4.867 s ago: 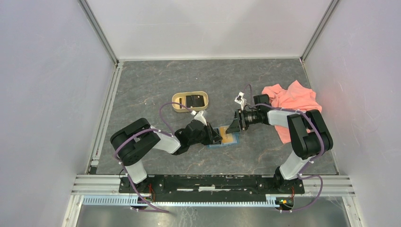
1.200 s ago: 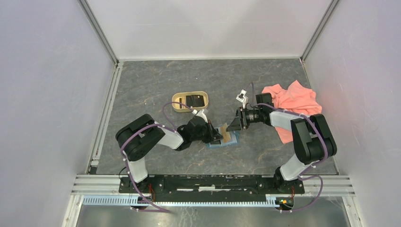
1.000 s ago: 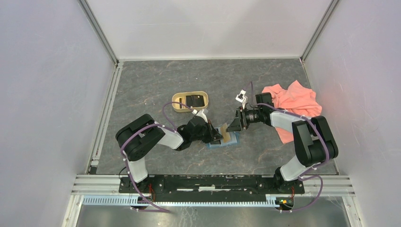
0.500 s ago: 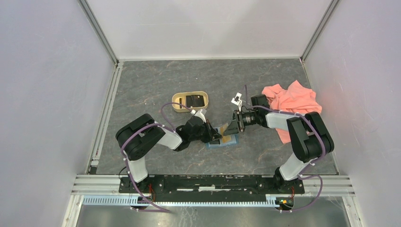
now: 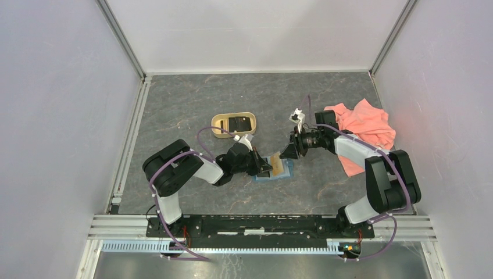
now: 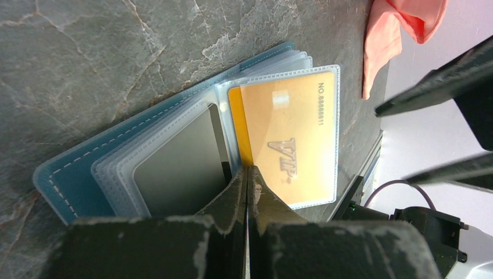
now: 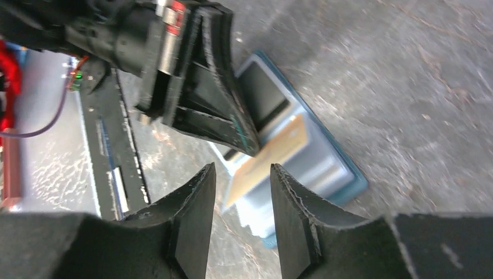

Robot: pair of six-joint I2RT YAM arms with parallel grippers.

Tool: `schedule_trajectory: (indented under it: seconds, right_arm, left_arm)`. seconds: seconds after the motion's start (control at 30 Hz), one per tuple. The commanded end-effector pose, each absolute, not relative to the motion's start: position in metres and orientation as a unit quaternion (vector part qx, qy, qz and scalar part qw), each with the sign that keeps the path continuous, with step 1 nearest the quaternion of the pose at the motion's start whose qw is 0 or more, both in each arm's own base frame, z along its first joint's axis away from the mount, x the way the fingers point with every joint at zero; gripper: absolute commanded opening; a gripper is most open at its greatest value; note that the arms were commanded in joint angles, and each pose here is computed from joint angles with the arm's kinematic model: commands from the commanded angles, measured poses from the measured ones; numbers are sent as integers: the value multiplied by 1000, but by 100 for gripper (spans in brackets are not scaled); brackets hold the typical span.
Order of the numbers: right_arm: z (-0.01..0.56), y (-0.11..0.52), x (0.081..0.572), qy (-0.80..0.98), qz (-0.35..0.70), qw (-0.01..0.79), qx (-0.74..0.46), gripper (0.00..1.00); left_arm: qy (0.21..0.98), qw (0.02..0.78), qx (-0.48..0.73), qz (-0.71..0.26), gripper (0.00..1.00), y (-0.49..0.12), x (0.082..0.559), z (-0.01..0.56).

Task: Put the credit cards into the card holder
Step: Turn over the card slot in the card holder.

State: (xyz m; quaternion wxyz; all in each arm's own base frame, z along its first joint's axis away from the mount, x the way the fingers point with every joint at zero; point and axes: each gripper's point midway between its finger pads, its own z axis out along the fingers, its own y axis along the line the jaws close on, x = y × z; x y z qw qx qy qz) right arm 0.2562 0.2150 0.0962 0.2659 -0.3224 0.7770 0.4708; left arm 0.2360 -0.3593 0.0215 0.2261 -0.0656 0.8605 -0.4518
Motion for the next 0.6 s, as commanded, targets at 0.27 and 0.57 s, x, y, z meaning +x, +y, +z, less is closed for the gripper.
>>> schedule_trajectory:
  seconds: [0.27,0.57]
  right_arm:
    - [63,192,278,835,368,264,-312,5]
    - [61,212,266,821,387,244,-341,0]
  left_arm:
    - [893,197,-87,-395,2,-337,227,-18]
    - [892,198,-86,-398,2,-337,227,-16]
